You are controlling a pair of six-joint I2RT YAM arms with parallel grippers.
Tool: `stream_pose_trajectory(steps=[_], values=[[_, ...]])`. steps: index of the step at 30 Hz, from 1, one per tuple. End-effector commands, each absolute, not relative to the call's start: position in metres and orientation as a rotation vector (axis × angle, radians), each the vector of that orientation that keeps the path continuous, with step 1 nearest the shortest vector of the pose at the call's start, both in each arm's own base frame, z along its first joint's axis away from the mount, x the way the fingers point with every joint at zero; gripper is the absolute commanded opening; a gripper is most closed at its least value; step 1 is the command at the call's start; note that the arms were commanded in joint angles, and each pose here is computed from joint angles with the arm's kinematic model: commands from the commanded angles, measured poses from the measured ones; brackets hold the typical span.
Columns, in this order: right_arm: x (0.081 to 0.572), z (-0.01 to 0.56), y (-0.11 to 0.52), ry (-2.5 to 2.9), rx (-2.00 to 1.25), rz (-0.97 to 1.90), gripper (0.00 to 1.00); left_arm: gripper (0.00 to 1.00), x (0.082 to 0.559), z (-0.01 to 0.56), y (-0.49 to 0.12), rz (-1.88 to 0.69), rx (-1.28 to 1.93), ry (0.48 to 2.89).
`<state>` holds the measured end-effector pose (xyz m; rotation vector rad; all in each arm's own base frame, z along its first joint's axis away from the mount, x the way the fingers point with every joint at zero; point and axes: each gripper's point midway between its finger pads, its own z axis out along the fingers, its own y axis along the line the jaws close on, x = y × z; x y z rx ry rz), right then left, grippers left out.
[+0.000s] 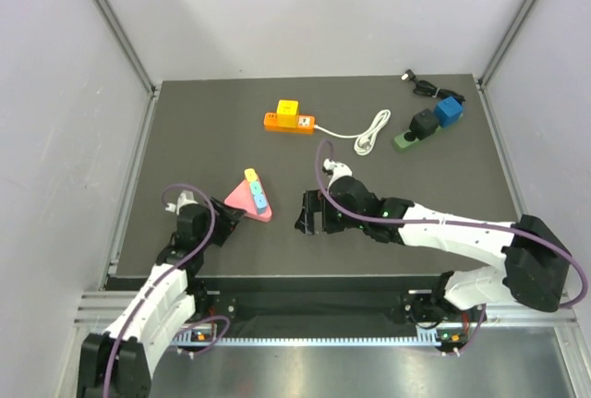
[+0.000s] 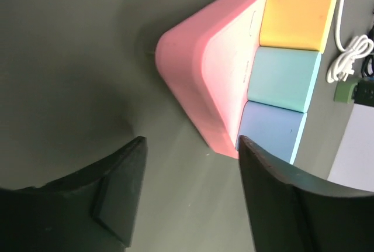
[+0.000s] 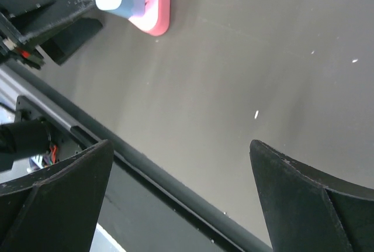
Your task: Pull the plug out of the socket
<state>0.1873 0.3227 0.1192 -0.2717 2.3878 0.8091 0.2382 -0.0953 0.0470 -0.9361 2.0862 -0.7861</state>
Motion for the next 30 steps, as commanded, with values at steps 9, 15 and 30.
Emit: stream_pose_trajectory(steps=[9,15,30], values=[[0.185,0.158,0.353,2.217,-0.447,0.952,1.0,0.71,0.244,0.086,-0.074,-0.746,-0.992,1.999],[0.202,0.159,0.38,2.212,-0.449,0.95,1.0,0.74,0.25,0.069,-0.085,-0.828,-0.992,2.051],[0.226,0.141,0.414,2.282,-0.442,0.869,1.0,0.6,0.265,0.056,-0.091,-0.91,-1.016,2.003]])
